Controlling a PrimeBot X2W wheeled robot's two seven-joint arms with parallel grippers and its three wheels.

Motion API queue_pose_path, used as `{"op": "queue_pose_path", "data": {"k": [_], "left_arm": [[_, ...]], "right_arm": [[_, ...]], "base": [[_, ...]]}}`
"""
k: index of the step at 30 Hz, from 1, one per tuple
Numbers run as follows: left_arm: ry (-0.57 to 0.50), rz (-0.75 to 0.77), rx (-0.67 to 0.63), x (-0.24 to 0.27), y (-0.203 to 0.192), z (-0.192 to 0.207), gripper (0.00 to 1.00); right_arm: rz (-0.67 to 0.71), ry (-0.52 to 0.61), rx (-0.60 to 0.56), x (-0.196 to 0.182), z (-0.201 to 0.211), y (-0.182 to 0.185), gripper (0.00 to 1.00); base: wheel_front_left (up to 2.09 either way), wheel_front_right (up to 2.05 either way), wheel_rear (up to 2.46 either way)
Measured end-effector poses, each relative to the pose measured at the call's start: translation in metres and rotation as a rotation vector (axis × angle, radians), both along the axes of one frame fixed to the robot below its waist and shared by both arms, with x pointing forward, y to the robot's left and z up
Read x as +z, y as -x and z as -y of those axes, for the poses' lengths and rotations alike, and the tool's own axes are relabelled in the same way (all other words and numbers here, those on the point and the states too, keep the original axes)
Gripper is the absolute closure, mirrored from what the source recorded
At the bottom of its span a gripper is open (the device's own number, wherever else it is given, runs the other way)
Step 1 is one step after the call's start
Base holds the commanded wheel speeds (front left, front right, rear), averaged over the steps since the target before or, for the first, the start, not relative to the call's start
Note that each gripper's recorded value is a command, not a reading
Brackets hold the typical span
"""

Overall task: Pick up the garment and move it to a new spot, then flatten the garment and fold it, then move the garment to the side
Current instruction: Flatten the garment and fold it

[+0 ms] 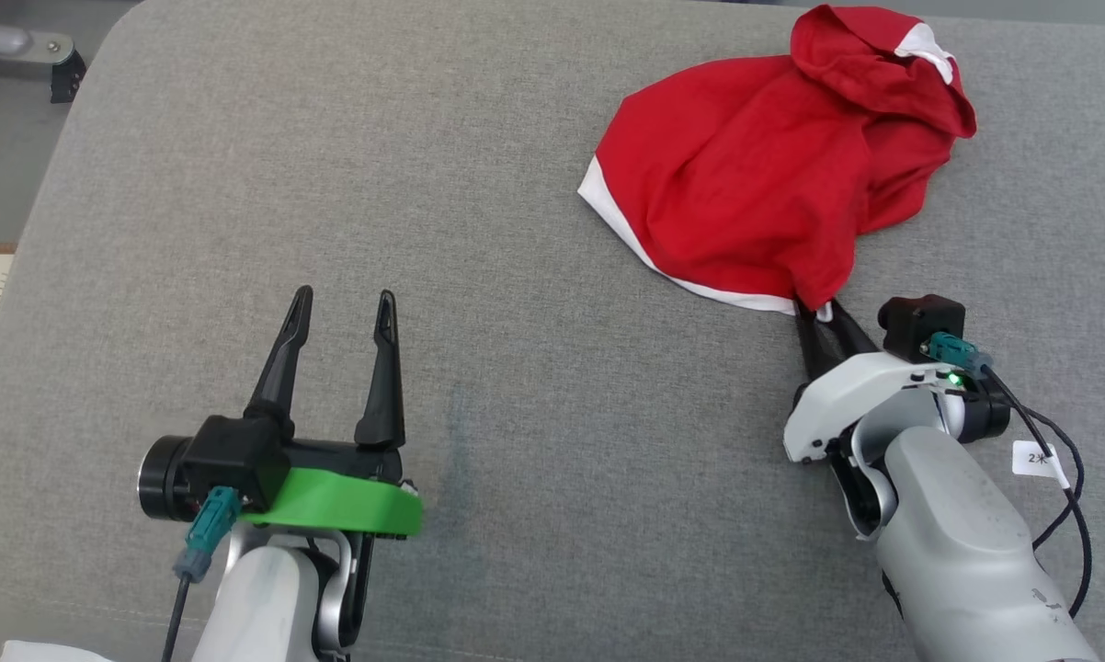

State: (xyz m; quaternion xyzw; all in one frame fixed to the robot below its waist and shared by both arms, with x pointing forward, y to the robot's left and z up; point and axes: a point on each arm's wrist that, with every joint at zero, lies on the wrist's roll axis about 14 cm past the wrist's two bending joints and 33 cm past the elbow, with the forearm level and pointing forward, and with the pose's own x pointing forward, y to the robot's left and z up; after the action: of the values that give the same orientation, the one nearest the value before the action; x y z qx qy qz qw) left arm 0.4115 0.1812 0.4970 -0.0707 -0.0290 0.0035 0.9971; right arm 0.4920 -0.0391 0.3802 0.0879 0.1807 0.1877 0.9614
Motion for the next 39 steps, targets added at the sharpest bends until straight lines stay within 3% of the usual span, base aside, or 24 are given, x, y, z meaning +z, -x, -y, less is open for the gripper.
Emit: {"op": "queue_pose_path", "data": {"k": [6, 15, 24, 25, 26, 33, 39], "left_arm": [[-0.003, -0.004, -0.028, -0.002, -0.003, 0.009, 0.0], [0.01, 0.023, -0.122, 0.003, -0.012, 0.041, 0.0], [0.032, 0.037, -0.232, 0.006, -0.022, 0.08, 0.0], [0.034, 0.037, -0.239, 0.006, -0.023, 0.083, 0.0], [0.034, 0.037, -0.245, 0.006, -0.023, 0.085, 0.0], [0.036, 0.038, -0.244, 0.007, -0.021, 0.084, 0.0], [0.032, 0.046, -0.219, 0.012, -0.016, 0.074, 0.0]], "right_arm": [[0.05, -0.007, -0.041, 0.012, 0.016, 0.002, 1.0], [0.128, 0.023, -0.296, 0.033, 0.124, 0.028, 1.0], [0.049, 0.091, -0.521, 0.022, 0.208, 0.081, 1.0], [0.047, 0.112, -0.53, 0.021, 0.213, 0.084, 0.18], [0.049, 0.119, -0.548, 0.022, 0.218, 0.086, 0.0], [0.201, 0.13, -0.482, 0.059, 0.193, 0.065, 0.0], [0.34, 0.038, -0.269, 0.098, 0.113, 0.048, 0.0]], "base": [[0.0, 0.0, 0.0], [0.0, 0.0, 0.0], [0.0, 0.0, 0.0], [0.0, 0.0, 0.0], [0.0, 0.0, 0.0], [0.0, 0.0, 0.0], [0.0, 0.0, 0.0]]}}
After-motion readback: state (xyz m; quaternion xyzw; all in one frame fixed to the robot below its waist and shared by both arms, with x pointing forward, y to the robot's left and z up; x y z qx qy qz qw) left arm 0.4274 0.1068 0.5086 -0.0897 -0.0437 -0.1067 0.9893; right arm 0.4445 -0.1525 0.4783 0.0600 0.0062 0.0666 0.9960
